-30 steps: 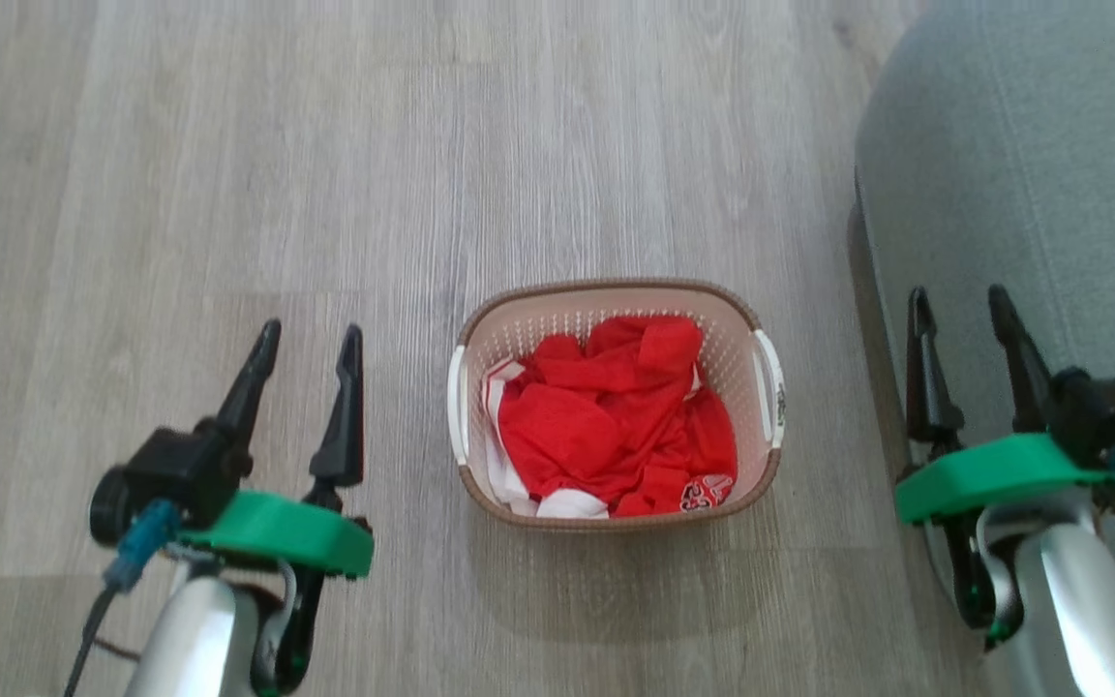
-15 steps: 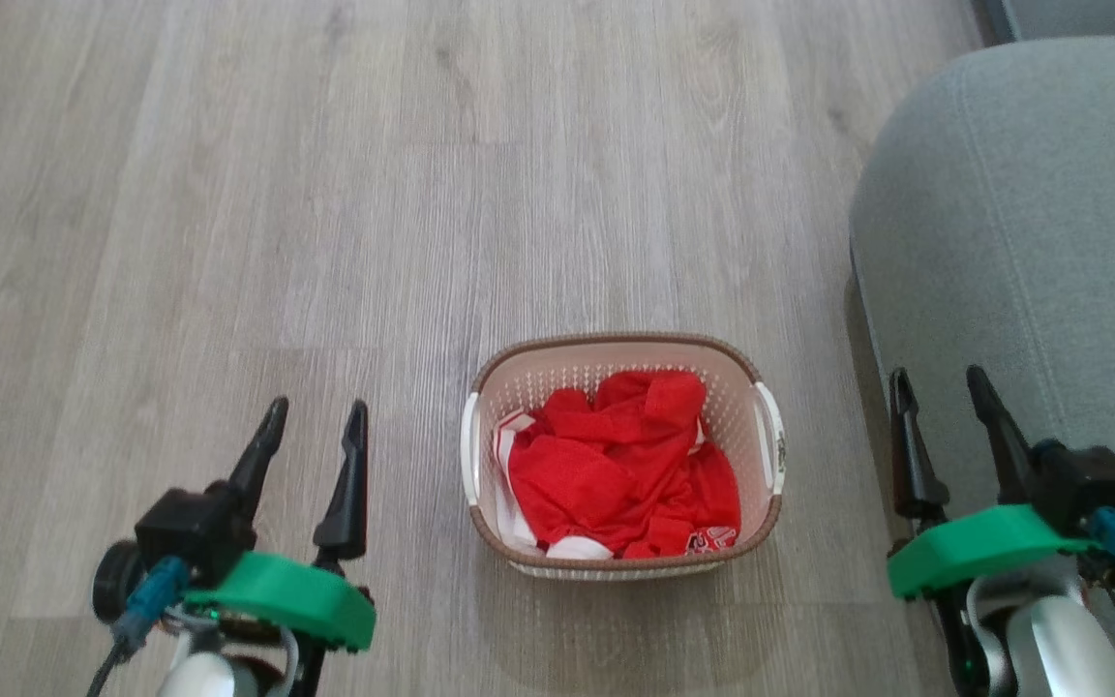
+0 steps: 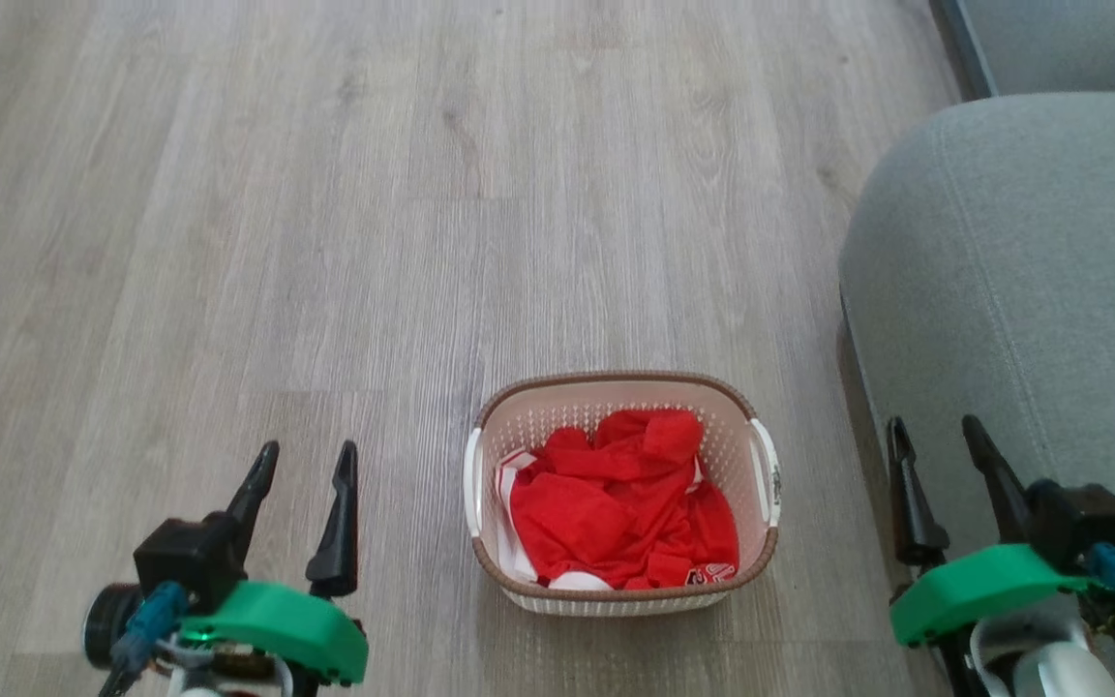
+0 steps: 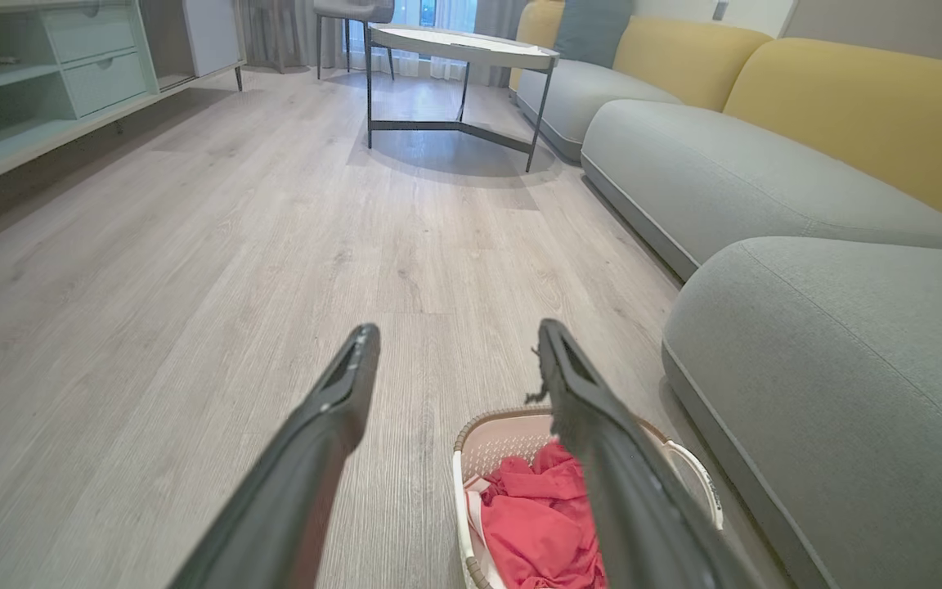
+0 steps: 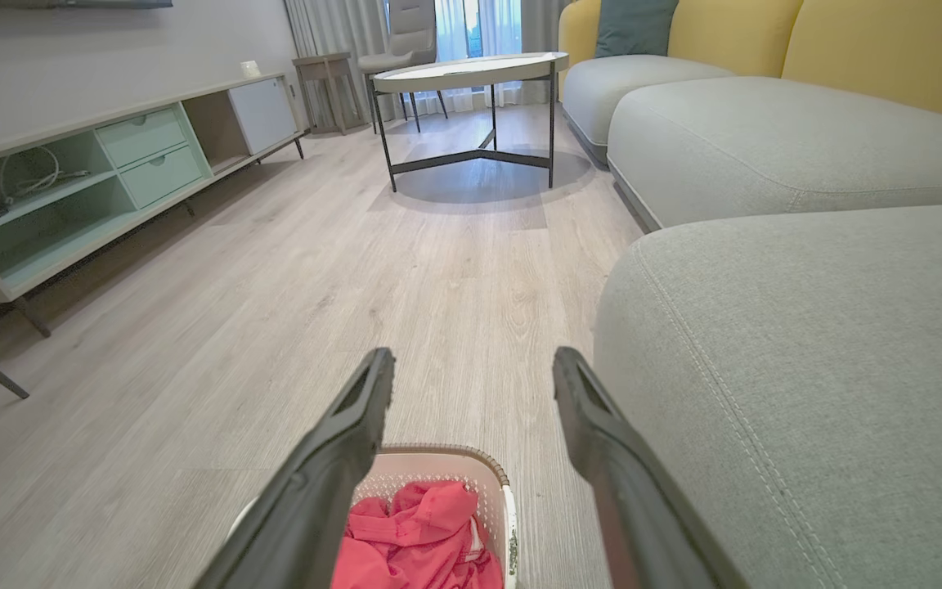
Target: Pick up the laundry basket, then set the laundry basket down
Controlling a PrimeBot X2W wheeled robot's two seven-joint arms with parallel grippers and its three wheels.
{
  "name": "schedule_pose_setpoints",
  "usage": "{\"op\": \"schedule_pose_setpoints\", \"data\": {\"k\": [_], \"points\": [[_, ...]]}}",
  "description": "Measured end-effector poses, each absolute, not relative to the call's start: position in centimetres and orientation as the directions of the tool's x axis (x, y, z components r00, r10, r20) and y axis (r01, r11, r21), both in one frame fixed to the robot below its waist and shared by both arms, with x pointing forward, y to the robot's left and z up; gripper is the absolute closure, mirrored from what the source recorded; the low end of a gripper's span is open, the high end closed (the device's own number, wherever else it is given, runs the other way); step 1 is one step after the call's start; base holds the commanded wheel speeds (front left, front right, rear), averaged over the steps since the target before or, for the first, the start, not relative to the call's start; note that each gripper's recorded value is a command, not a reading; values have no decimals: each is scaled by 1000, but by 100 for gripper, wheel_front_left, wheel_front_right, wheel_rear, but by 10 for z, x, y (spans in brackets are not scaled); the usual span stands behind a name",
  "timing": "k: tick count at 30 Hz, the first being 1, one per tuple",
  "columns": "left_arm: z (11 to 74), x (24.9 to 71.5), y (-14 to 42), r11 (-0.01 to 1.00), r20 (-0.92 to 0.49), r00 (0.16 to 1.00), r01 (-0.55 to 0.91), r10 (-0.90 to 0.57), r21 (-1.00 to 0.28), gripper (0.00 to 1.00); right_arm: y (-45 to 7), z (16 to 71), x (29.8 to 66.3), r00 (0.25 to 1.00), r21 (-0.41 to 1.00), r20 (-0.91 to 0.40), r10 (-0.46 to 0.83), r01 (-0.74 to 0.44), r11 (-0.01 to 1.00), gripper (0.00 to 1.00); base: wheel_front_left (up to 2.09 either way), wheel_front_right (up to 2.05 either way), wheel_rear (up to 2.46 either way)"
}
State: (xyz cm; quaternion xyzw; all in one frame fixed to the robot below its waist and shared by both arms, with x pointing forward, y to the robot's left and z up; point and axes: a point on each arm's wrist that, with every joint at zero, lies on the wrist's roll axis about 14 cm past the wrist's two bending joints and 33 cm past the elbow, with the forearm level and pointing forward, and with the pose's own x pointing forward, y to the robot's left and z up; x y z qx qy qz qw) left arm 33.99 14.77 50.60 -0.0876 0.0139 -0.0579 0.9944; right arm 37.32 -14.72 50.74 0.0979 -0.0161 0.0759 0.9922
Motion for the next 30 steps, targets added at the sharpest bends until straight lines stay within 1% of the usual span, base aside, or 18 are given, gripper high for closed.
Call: {"op": "schedule_pose_setpoints", "data": {"k": [6,29,30], "points": [[501,334,150,983,-42,993,102,-109,-154,0,-149,508,369,988,191,46,144,-150,970,0,0,0,0],[497,333,146,985,-61,990,116,-125,-125,0,-149,509,370,988,190,44,145,-151,970,0,0,0,0],[497,333,147,985,-62,990,116,-125,-125,100,-149,510,370,988,190,44,145,-151,970,100,0,0,0]]}}
